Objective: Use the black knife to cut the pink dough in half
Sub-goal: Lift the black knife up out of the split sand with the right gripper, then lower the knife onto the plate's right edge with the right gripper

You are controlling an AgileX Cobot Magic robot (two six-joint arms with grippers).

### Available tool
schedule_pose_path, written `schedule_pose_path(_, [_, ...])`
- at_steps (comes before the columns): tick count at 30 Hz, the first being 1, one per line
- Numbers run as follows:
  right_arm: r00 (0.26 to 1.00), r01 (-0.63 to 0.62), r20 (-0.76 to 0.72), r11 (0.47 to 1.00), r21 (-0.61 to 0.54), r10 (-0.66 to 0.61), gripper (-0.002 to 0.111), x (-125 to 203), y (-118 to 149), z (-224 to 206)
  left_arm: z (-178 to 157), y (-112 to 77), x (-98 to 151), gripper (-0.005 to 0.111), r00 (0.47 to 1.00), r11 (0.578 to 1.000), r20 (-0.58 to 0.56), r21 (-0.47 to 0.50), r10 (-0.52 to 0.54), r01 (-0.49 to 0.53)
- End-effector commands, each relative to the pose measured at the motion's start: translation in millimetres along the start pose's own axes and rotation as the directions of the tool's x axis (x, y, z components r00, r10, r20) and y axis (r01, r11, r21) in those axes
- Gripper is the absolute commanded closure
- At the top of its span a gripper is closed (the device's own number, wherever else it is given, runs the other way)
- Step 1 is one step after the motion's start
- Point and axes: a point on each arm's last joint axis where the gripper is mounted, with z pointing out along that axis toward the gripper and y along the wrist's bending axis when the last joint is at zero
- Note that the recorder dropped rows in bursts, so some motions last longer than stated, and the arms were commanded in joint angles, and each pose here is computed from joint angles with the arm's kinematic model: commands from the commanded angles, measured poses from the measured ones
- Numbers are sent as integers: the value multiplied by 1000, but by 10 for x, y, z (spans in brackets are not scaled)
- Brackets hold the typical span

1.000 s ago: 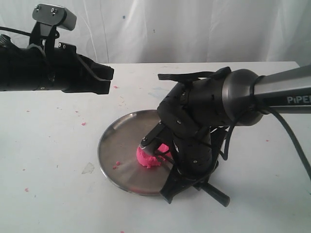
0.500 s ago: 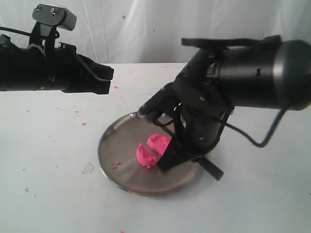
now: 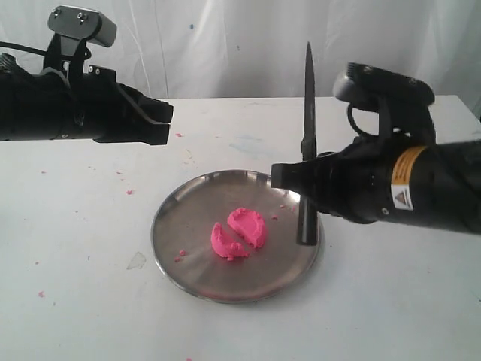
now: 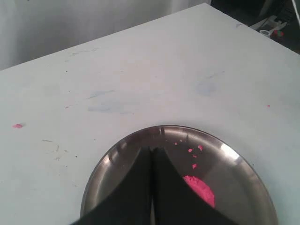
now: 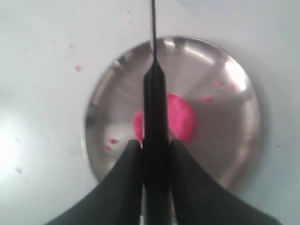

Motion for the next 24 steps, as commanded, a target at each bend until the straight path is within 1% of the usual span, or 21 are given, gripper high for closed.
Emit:
schedule_pose_path(1, [956, -279, 29, 934, -222, 293, 108, 160, 34, 76, -28, -18, -7, 107, 1000, 1000, 8, 8, -15, 15])
schedule_pose_path(2, [940, -331, 5, 915, -229, 341, 108, 212, 21, 127, -28, -18, -7, 107, 1000, 1000, 8, 8, -15, 15])
schedule_pose_path(3, [932, -356, -11, 908, -221, 363, 108, 243, 8, 162, -28, -18, -7, 107, 1000, 1000, 8, 8, -15, 15])
schedule_pose_path(7, [921, -389, -52, 904, -179, 386, 108, 328, -27, 302, -28, -18, -7, 107, 1000, 1000, 8, 8, -15, 15])
schedule_pose_path(8, [912, -410, -55, 894, -179, 407, 108, 335, -29, 325, -28, -18, -7, 107, 1000, 1000, 8, 8, -15, 15])
schedule_pose_path(12, [891, -448, -8, 877, -173, 454, 108, 346, -152, 371, -28, -18, -7, 107, 1000, 1000, 8, 8, -13, 13])
schedule_pose_path(14, [856, -507, 27, 849, -149, 516, 108, 391, -287, 378, -28, -18, -7, 107, 1000, 1000, 8, 8, -13, 13])
schedule_pose_path(15, [848, -519, 37, 843, -140, 528, 108, 416, -335, 389, -28, -18, -7, 107, 1000, 1000, 8, 8, -13, 13])
schedule_pose_path(18, [843, -525, 57, 840, -135, 535, 108, 488, -447, 427, -28, -18, -7, 107, 1000, 1000, 8, 8, -13, 13])
schedule_pose_path(20, [843, -530, 48, 842, -106, 536, 108, 523, -490, 482, -28, -18, -7, 107, 1000, 1000, 8, 8, -13, 13])
schedule_pose_path(24, [842, -532, 42, 841, -95, 538, 108, 573, -522, 605, -28, -18, -7, 107, 1000, 1000, 8, 8, -13, 13])
